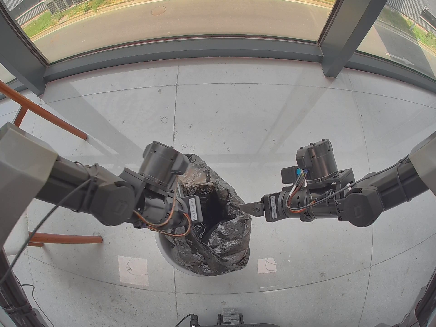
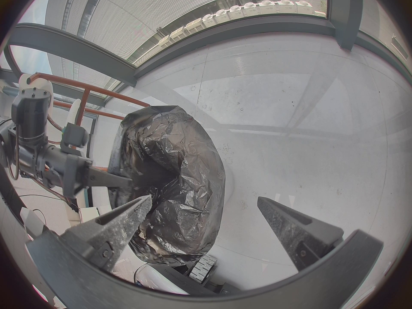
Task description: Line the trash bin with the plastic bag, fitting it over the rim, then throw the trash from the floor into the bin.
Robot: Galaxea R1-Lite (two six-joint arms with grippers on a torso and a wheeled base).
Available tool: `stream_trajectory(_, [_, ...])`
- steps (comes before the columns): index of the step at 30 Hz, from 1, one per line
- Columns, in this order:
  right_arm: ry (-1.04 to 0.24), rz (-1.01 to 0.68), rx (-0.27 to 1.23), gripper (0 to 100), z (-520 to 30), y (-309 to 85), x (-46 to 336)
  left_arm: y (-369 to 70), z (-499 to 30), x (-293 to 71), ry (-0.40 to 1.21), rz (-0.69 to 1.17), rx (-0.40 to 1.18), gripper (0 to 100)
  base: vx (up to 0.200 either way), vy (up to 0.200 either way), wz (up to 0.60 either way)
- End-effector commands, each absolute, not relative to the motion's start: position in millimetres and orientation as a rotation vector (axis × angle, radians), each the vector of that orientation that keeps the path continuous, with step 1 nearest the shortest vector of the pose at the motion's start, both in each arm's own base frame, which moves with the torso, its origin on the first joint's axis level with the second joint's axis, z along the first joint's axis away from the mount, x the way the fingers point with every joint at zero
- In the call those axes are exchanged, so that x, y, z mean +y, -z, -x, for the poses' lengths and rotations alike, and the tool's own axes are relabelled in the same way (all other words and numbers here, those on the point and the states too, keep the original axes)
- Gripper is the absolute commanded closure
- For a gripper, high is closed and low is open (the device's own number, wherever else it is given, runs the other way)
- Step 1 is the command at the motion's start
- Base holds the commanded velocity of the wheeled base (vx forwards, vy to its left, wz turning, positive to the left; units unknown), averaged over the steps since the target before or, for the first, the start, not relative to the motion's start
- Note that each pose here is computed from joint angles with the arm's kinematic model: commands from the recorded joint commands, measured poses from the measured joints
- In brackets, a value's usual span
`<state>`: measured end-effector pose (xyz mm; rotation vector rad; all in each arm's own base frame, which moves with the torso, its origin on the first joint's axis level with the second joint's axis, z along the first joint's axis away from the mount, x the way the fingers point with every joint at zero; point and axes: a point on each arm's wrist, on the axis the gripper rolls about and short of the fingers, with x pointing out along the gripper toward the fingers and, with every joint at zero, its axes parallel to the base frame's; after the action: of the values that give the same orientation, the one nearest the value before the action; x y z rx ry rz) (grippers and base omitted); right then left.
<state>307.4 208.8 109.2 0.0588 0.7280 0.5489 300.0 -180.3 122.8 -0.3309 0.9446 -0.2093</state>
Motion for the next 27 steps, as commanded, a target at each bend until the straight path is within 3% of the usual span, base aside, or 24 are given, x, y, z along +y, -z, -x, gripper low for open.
stream_trajectory(1, [-0.551,-0.061,0.73,0,-307,-109,210,-127,-270,-141,0.141,0.343,0.968,100,0.0,0.0,0.0])
stream_trajectory(5, [-0.556,-0.057,0.731,0,-306,-108,212,-103,-258,-133,0.1,0.322,1.047,100,0.0,0.0,0.0])
stream_trajectory(16, [-0.551,-0.051,0.737,0,-305,-106,214,-55,-248,-129,0.051,0.31,1.019,100,0.0,0.0,0.0])
stream_trajectory(27, [-0.55,-0.048,0.741,0,-304,-105,214,-38,-235,-138,0.06,0.258,1.03,100,0.0,0.0,0.0])
